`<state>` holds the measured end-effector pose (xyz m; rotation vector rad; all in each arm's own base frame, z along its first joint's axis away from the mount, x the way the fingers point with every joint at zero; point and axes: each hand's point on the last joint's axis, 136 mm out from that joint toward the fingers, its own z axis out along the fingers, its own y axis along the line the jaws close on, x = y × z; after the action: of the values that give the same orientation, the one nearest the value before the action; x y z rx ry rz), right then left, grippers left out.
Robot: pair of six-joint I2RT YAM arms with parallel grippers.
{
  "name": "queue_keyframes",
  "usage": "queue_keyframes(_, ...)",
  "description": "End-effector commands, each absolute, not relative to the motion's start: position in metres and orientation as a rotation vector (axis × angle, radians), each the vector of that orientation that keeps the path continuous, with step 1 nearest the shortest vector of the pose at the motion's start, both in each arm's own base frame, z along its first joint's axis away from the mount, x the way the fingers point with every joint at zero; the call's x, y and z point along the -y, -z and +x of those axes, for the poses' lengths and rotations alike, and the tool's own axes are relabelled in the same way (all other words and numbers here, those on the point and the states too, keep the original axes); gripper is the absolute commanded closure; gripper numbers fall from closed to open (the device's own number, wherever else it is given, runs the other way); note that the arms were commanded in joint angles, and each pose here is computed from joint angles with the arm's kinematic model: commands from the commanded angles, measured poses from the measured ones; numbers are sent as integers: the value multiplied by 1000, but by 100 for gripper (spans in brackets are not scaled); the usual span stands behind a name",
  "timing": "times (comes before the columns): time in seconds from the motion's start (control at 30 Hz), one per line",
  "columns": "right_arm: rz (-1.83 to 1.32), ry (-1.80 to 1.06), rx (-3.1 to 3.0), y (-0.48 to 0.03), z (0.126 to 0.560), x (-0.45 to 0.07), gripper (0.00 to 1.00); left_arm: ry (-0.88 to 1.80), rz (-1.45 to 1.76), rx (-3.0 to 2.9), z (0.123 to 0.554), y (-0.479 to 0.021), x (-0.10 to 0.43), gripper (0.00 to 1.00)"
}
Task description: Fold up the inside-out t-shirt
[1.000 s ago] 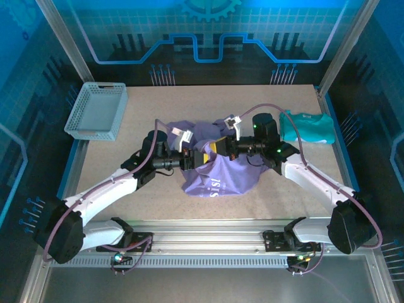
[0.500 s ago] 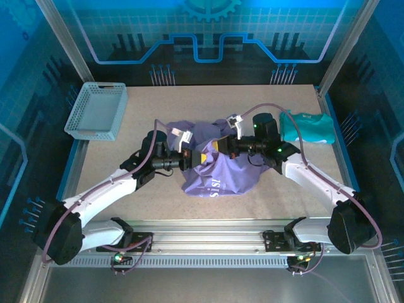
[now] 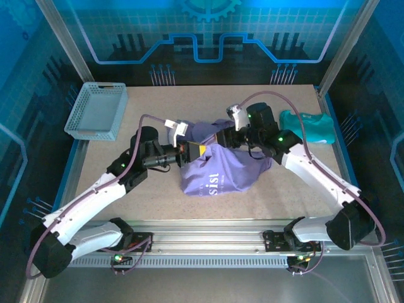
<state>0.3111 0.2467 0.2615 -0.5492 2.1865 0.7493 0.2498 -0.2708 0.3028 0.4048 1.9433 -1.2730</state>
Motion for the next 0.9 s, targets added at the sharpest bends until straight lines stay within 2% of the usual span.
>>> queue_keyframes(0.0, -654, -641, -2110, -272, 285, -229, 57, 1213, 340, -1978, 257, -305, 266, 100)
queue_keyframes(0.1, -764, -757, -1991, -283, 258, -241, 55, 1214, 333, -1984, 259, -304, 268, 100)
queue_keyframes(0.23, -885, -886, -1907, -281, 233, -268, 57, 1226, 337, -1977, 260, -305, 271, 100)
queue_keyframes(0.57, -904, -934, -1913, -273, 253, -298, 62, 1223, 348, -1974, 257, -304, 269, 100)
queue_keyframes(0.63, -910, -950, -1903, -274, 254, -301, 67, 1221, 348, -1974, 257, -304, 269, 100)
queue_keyframes(0.77, -932, -981, -1891, -275, 249, -304, 89, 1201, 340, -1978, 259, -301, 267, 100)
queue_keyframes(0.87, -950, -976, -1882, -275, 243, -300, 99, 1149, 306, -1997, 265, -296, 262, 100)
